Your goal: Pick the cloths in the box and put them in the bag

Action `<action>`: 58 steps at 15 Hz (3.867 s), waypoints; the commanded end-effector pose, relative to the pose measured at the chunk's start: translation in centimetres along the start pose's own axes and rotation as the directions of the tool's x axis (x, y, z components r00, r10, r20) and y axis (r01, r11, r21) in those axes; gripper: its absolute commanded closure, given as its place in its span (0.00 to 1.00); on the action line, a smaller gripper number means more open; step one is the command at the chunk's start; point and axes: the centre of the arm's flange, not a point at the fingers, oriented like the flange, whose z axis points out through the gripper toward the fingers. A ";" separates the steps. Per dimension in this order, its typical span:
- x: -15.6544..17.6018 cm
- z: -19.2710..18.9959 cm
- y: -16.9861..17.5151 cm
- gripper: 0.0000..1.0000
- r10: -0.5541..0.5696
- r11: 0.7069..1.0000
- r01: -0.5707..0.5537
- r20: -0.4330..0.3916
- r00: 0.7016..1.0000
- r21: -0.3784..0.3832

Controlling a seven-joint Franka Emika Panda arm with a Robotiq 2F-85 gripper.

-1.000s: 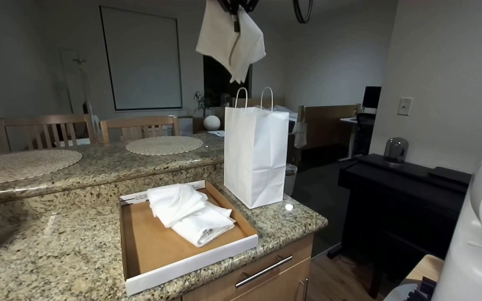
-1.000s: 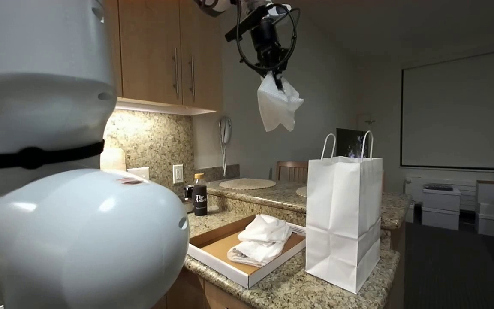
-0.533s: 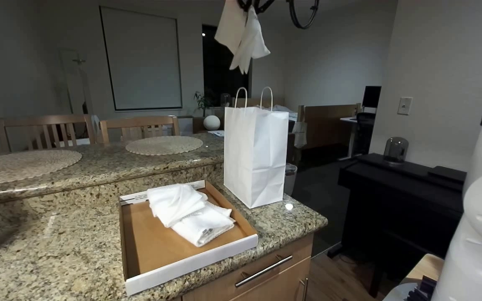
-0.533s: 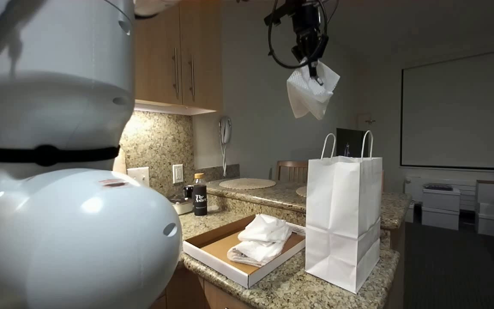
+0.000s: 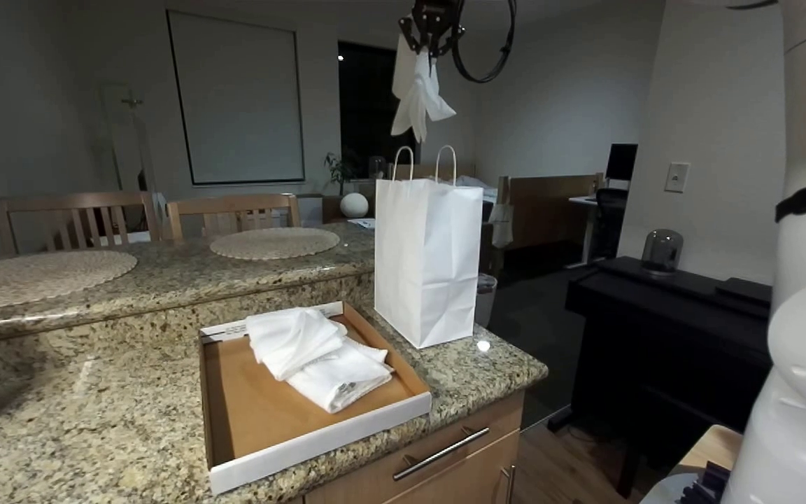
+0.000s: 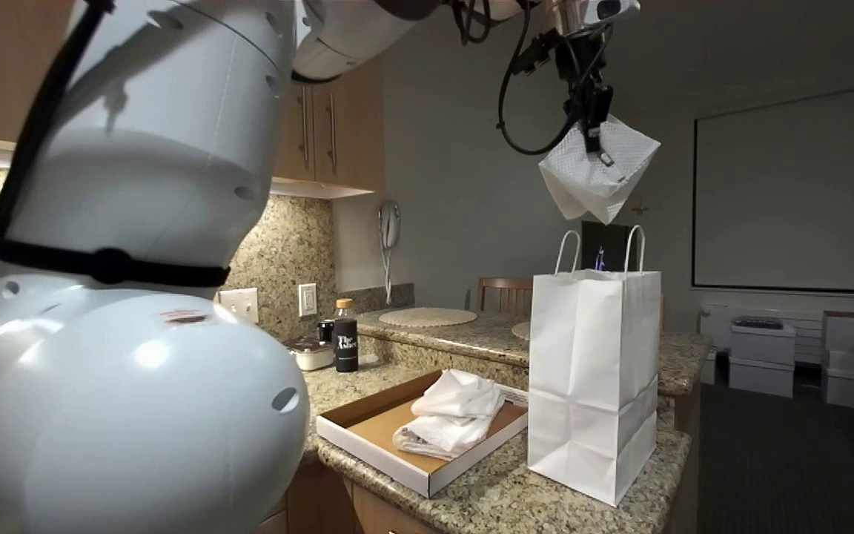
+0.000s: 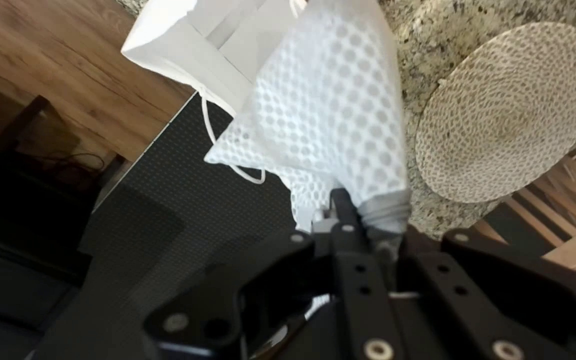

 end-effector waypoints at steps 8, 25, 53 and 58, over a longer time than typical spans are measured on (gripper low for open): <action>1.4 6.1 1.0 0.94 0.109 0.984 -0.105 0.020 0.994 -0.141; -5.8 16.5 1.1 0.95 -0.033 0.902 0.169 0.327 0.944 -0.397; -28.8 4.5 -11.8 0.00 -0.444 0.865 0.489 0.283 0.850 -0.112; -35.2 14.9 -17.5 0.00 -0.408 0.868 0.447 0.202 0.890 -0.217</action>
